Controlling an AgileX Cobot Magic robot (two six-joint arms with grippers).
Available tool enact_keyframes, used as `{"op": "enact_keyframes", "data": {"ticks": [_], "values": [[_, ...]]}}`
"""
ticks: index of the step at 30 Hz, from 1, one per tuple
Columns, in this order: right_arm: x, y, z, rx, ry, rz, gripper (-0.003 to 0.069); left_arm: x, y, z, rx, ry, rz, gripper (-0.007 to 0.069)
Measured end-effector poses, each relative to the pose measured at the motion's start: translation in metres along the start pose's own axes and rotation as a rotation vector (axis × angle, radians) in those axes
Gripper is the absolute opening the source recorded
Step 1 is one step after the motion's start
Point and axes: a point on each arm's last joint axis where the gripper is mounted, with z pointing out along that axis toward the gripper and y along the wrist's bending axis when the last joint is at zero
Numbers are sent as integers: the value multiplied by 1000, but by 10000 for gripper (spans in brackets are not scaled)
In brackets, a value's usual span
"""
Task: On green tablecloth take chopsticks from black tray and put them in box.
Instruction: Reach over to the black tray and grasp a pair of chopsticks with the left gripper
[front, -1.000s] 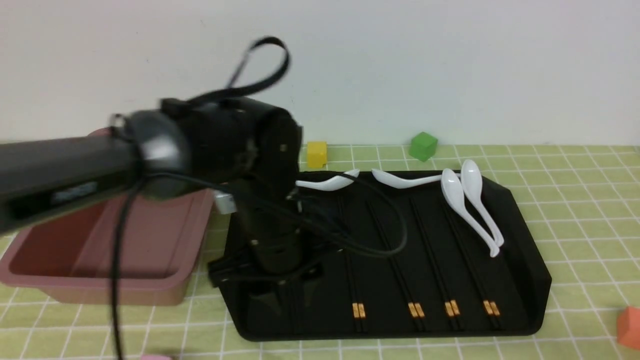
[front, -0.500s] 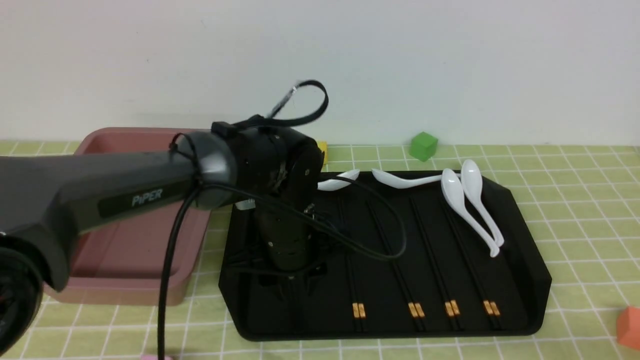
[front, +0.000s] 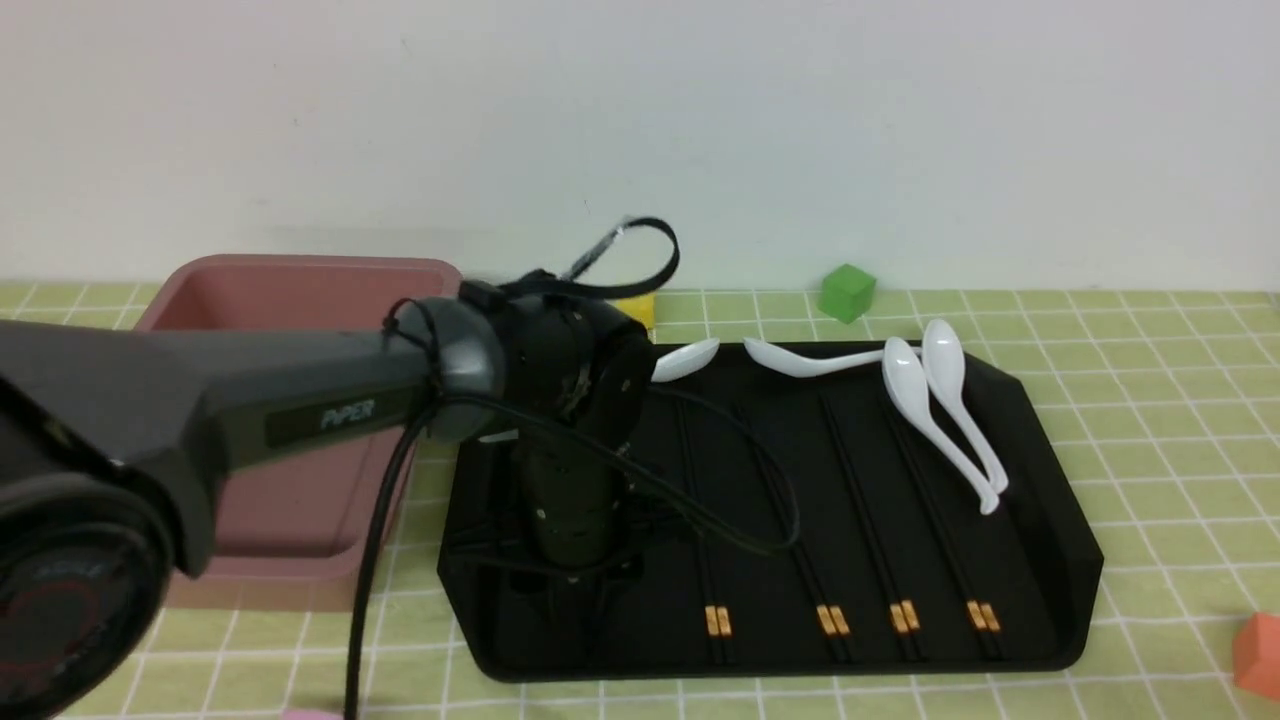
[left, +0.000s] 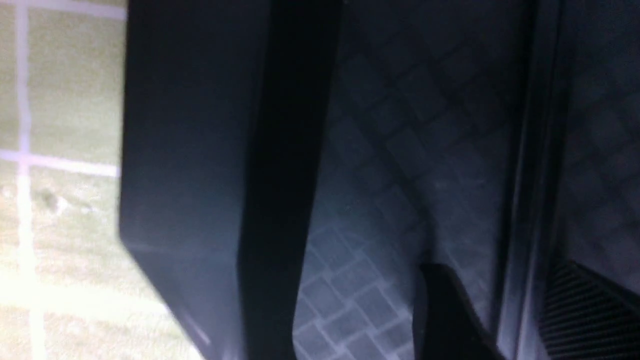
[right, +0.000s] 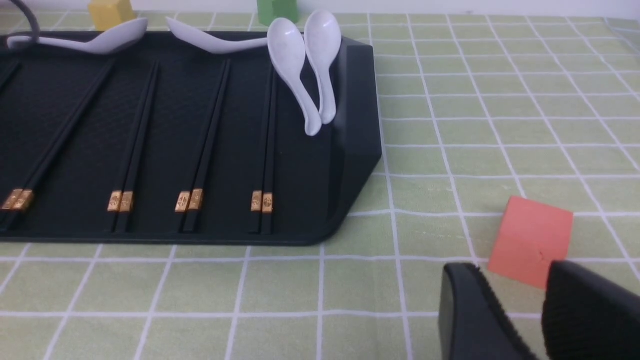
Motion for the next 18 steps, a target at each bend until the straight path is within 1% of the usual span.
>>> {"op": "enact_keyframes", "data": {"ticks": [6, 11, 12, 13, 15, 18], "values": [[0, 0, 0, 0, 0, 1, 240, -1, -2, 4, -8, 6, 1, 285], [0, 0, 0, 0, 0, 0, 240, -1, -4, 4, 10, 13, -12, 166], [0, 0, 0, 0, 0, 0, 240, -1, -5, 3, 18, 17, -8, 99], [0, 0, 0, 0, 0, 0, 240, -1, -5, 3, 22, 19, 0, 82], [0, 0, 0, 0, 0, 0, 240, -1, -6, 1, 31, 29, 41, 87], [0, 0, 0, 0, 0, 0, 240, -1, -9, -5, 53, 43, 65, 89]]}}
